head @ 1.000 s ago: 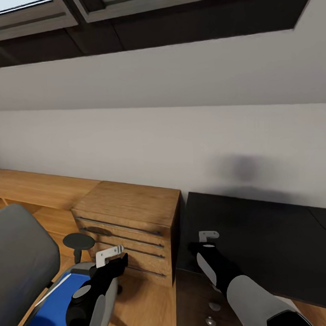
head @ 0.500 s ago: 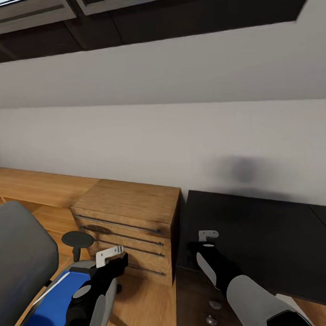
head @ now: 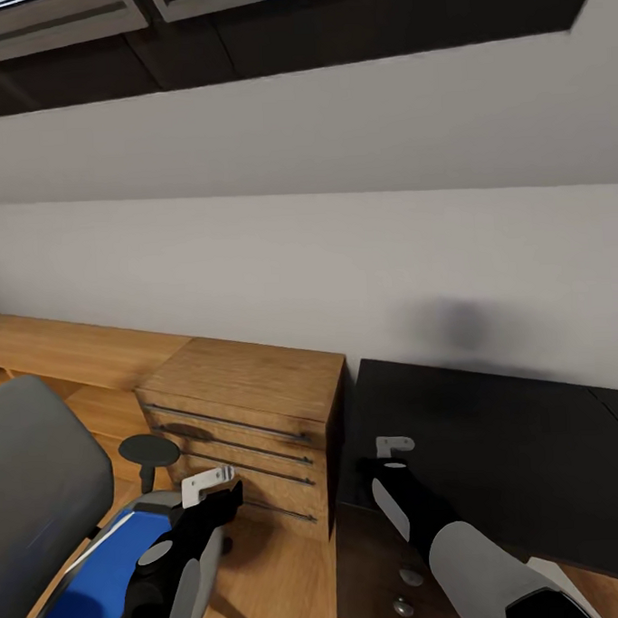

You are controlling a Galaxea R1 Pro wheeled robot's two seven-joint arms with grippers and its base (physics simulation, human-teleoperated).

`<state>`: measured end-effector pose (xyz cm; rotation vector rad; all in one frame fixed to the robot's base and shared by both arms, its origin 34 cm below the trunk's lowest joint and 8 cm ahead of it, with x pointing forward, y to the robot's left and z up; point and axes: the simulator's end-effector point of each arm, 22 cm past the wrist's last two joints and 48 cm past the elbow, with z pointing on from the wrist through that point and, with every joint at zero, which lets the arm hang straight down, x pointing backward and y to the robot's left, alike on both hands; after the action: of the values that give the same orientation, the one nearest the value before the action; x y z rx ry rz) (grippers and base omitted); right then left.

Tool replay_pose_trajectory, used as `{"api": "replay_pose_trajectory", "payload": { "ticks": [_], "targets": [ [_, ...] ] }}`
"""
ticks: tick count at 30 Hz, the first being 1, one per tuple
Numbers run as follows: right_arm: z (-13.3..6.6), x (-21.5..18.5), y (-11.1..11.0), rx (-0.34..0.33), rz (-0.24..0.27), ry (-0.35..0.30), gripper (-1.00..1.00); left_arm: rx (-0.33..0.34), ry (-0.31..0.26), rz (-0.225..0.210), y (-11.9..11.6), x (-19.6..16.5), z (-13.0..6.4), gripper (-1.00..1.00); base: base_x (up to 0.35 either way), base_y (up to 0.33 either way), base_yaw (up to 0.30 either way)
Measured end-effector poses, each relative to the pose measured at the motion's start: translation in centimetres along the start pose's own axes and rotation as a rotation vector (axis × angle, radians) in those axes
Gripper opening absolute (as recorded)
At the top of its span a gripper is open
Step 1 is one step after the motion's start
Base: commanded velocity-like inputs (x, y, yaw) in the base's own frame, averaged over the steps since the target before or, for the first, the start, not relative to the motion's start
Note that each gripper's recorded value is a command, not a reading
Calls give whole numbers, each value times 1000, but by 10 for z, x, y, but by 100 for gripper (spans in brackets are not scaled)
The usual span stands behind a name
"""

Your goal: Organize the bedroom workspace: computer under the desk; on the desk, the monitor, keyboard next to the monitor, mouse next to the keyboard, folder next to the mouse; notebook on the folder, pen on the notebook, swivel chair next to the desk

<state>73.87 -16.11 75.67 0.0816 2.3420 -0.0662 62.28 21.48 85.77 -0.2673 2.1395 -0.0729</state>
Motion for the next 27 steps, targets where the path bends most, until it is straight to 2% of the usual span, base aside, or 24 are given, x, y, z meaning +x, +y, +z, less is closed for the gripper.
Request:
{"api": "replay_pose_trajectory", "payload": {
  "ticks": [27],
  "targets": [
    [0,0,0,-2,1,2,-100,-1,1,-1,1,0,0,100,0,0,16]
  ]
}}
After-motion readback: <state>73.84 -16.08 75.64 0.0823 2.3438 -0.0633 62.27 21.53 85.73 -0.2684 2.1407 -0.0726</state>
